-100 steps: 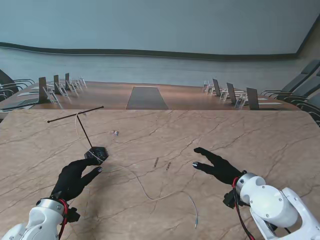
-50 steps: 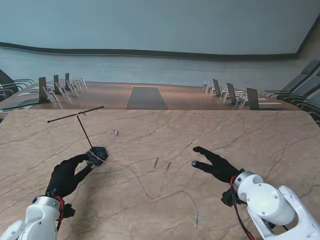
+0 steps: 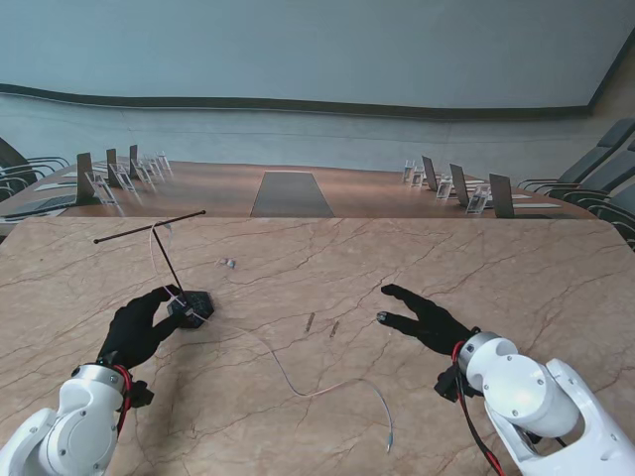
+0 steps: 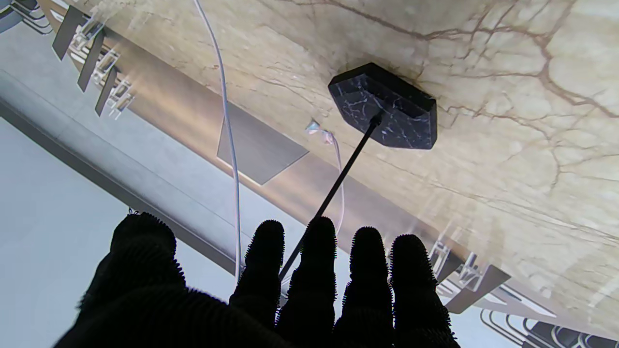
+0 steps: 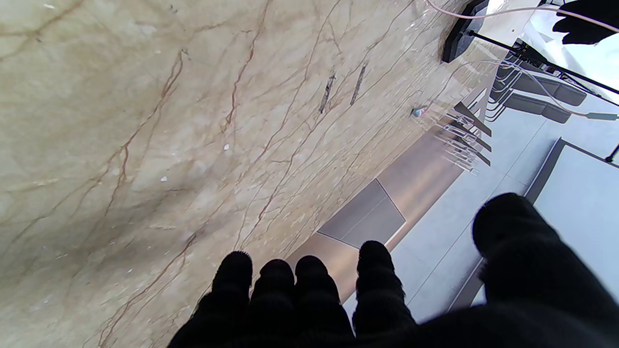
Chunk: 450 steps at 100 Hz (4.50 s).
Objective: Take the wired earphone off the rack, coil the cable and place them on the table
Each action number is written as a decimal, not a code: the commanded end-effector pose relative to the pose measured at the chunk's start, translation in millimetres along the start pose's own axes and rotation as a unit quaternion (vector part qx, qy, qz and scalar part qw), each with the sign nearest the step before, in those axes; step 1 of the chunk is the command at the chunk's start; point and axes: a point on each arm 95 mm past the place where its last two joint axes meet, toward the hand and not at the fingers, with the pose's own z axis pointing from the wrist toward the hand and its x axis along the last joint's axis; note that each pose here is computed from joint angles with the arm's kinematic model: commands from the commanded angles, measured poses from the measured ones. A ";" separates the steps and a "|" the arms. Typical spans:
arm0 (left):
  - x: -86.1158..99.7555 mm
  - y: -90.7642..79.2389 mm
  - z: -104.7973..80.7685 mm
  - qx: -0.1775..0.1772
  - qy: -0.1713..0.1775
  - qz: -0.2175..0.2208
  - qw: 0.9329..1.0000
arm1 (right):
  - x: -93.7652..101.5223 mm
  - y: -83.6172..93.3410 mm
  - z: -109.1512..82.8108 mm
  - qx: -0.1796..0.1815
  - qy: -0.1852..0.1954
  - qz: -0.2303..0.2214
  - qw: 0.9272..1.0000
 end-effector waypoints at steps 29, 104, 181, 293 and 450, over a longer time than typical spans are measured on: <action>3.7 -4.5 9.8 0.003 0.018 -0.013 1.000 | 3.3 -0.3 1.7 -0.001 0.002 -0.001 1.000; 24.0 -1.3 31.1 0.021 0.056 0.013 0.998 | 0.0 1.7 -2.0 0.002 0.005 -0.003 1.000; 40.0 -5.9 24.0 -0.006 0.090 0.057 0.994 | -1.7 1.2 -6.4 0.008 0.011 0.000 1.000; 53.9 24.8 -7.8 -0.050 0.100 0.062 0.992 | 13.7 1.9 1.5 0.031 0.029 -0.011 0.999; 66.6 64.8 -36.1 -0.131 0.123 0.047 0.983 | 121.9 -19.6 98.9 0.124 0.203 -0.038 0.971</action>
